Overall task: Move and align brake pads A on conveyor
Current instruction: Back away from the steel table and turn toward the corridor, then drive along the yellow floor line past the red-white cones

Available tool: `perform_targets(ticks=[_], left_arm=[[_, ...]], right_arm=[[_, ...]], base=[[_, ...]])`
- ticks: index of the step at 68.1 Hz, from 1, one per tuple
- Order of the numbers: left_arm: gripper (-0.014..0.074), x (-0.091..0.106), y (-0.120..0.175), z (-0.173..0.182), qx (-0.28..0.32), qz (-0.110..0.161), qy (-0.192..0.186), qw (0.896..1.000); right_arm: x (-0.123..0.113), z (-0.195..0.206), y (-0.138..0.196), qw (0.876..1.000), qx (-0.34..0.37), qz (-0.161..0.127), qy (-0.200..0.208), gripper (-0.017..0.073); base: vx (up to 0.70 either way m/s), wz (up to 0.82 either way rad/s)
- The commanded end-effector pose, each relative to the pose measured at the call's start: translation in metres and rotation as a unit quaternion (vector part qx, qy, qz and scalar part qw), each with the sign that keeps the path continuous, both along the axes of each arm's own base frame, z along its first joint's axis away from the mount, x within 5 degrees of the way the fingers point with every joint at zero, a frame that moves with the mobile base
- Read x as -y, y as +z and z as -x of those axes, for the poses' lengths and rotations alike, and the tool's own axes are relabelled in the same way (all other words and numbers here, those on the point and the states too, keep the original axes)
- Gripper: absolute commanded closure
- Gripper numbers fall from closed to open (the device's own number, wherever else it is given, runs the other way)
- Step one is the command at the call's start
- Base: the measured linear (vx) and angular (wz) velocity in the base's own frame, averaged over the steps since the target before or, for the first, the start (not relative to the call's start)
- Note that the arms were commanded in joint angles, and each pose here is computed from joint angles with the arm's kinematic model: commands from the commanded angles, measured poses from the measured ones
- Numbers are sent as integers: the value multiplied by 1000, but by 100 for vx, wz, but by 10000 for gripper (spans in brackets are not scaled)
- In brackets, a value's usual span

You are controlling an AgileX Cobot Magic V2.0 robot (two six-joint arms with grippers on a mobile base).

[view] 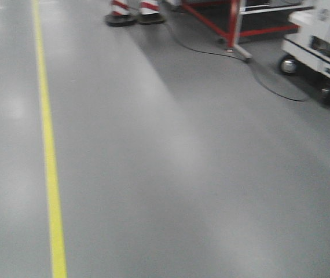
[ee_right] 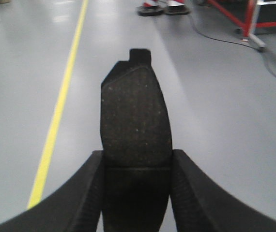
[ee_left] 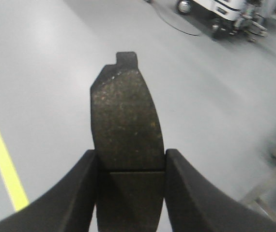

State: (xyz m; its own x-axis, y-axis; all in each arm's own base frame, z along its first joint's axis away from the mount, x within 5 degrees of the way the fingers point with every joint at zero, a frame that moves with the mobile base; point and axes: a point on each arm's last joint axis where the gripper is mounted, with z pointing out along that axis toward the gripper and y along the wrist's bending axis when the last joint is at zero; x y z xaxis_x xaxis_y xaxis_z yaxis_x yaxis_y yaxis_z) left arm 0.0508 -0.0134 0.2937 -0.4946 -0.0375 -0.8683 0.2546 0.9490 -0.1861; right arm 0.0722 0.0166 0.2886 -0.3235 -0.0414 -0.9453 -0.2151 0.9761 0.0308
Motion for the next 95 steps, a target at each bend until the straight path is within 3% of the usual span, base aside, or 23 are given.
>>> perform_targets(ticks=[1,42,95], left_arm=[[599,2,16,-3,50,18,-9,999],[599,2,16,-2,49,19,-9,999],[599,2,16,-2,49,18,-9,999]], right_arm=[[0,-2,18,998,58,-8,-2,566],[0,-2,18,998,58,-8,-2,566],[0,-2,18,998,58,-8,-2,566]], base=[[-1,77],[10,49],[42,6]])
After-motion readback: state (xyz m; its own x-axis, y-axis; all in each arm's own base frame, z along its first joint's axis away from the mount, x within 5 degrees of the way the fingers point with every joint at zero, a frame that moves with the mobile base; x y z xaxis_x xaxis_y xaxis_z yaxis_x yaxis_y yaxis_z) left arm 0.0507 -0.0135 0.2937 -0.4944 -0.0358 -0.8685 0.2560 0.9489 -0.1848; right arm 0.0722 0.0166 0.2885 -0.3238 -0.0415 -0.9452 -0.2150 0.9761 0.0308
